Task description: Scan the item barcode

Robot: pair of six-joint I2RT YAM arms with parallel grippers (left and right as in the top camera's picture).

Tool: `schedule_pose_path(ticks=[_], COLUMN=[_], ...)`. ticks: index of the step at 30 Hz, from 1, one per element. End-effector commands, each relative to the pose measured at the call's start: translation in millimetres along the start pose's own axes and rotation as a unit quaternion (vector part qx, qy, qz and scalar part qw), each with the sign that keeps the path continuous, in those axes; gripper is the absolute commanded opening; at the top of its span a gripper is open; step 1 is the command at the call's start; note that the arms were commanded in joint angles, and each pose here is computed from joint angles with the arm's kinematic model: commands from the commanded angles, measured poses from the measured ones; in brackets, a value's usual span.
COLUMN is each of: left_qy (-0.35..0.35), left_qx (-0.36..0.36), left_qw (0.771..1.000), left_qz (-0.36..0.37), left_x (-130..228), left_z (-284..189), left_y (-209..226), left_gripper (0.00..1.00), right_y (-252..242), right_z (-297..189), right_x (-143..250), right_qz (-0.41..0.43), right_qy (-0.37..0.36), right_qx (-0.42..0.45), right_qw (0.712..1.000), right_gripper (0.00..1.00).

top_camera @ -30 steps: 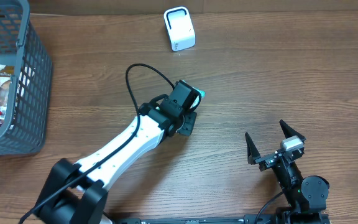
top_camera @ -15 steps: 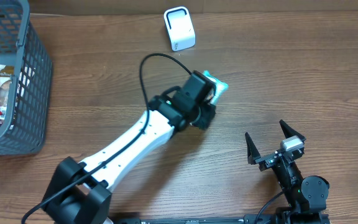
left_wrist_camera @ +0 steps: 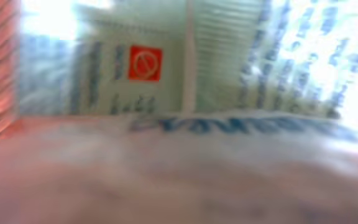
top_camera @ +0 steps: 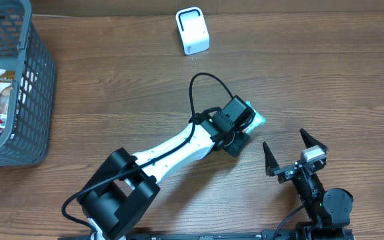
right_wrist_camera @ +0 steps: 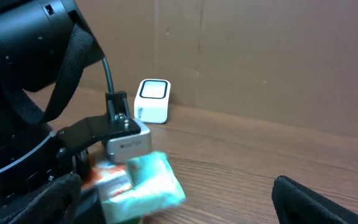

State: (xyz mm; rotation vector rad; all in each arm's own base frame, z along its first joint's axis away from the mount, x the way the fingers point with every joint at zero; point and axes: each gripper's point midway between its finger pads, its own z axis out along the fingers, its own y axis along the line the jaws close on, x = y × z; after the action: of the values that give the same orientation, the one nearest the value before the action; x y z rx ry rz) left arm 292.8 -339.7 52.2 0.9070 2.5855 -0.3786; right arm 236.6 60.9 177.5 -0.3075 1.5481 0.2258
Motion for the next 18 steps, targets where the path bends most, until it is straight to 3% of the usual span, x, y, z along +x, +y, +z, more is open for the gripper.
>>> schedule_pose_path(ticks=[1, 3, 9, 18], left_qy=[-0.022, -0.022, -0.025, -0.044], left_qx=[0.017, 0.017, 0.027, 0.028], left_qw=[0.999, 0.999, 0.999, 0.998], left_qz=[0.019, 0.019, 0.033, 0.038], left_x=[-15, -15, -20, -63], left_z=[-8, -8, -12, -63], left_y=[-9, -9, -13, -22], left_gripper=[0.82, 1.0, 1.0, 1.0], right_y=[-1, -1, -1, -1], right_z=[0, 0, 0, 0], right_x=[2, 2, 2, 2], right_qz=[0.003, 0.003, 0.003, 0.003], right_qy=[-0.001, -0.001, -0.001, -0.001], right_qx=[0.003, 0.003, 0.003, 0.003], right_qw=[1.0, 1.0, 1.0, 1.0], right_gripper=[1.0, 1.0, 1.0, 1.0])
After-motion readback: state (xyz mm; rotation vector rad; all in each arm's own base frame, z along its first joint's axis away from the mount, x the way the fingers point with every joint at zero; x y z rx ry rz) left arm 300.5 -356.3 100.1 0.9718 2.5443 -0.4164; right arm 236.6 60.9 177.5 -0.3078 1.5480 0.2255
